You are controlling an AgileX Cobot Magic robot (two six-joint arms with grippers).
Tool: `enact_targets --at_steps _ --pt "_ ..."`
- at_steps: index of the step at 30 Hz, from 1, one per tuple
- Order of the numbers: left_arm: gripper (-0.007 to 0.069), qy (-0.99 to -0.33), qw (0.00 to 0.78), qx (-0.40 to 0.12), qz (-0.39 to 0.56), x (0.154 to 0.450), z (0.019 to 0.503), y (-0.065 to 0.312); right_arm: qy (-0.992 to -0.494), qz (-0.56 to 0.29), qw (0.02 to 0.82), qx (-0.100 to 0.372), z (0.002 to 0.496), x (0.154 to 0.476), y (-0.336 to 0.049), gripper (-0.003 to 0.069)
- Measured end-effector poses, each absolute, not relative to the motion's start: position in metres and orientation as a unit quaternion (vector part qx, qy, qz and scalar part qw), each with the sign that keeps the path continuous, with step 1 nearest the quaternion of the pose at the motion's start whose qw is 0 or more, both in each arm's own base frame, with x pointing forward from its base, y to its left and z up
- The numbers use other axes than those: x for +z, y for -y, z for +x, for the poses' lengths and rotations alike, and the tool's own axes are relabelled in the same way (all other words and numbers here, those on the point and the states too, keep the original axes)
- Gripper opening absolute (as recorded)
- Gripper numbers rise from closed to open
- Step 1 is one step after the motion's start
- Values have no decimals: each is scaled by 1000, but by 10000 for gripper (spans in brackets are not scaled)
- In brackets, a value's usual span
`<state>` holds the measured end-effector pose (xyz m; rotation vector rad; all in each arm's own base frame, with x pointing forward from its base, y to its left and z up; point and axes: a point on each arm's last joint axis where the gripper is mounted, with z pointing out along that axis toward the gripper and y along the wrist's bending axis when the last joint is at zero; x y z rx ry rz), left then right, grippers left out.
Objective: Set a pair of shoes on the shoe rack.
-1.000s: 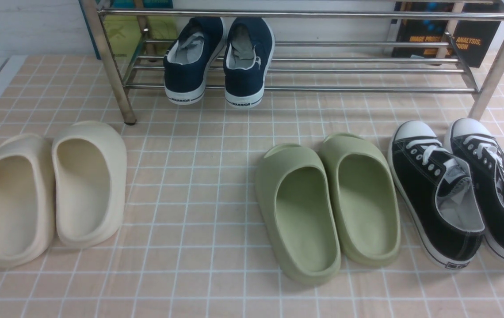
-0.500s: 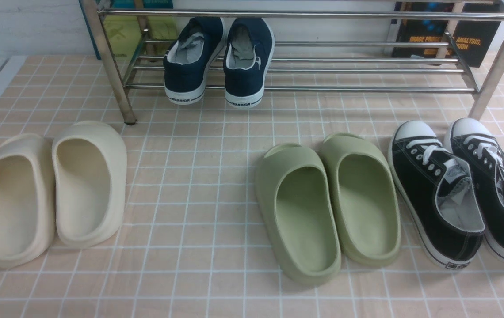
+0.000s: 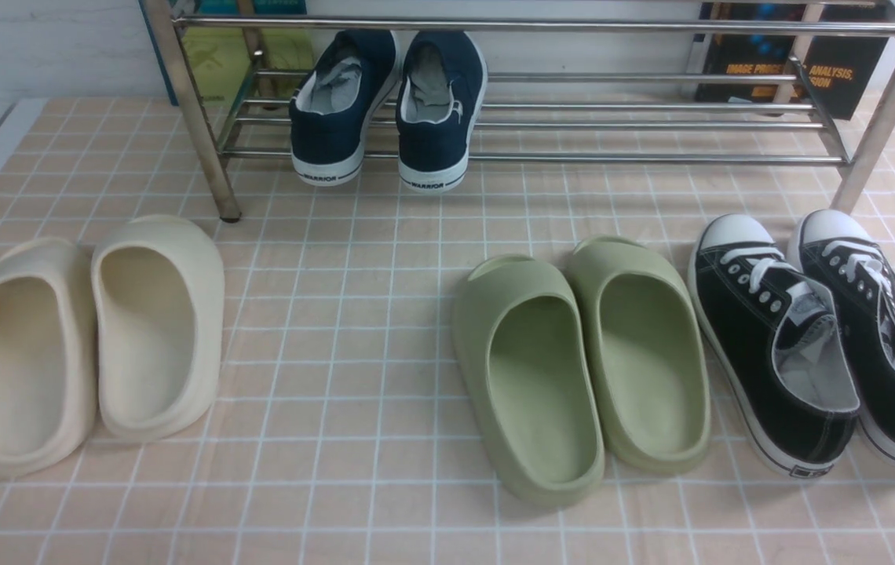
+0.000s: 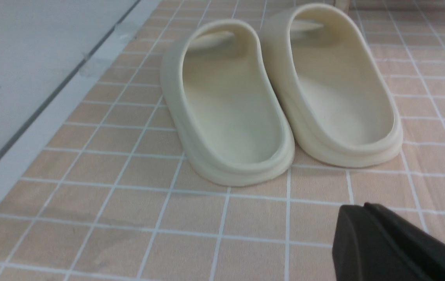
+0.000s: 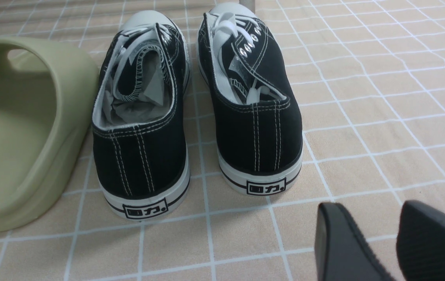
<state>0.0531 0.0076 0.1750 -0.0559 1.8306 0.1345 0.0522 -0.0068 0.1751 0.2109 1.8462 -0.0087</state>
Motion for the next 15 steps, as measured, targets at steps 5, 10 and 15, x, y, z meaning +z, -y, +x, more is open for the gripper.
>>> enact_targets --at_steps 5,10,15 --pt "22 -796 603 41 -4 174 53 -5 -796 91 599 -4 52 175 7 239" --pt "22 -798 601 34 0 173 53 -4 -796 91 599 -4 52 175 7 239" --pt "26 -798 601 39 -7 173 53 -5 -796 91 599 -4 52 175 7 239"
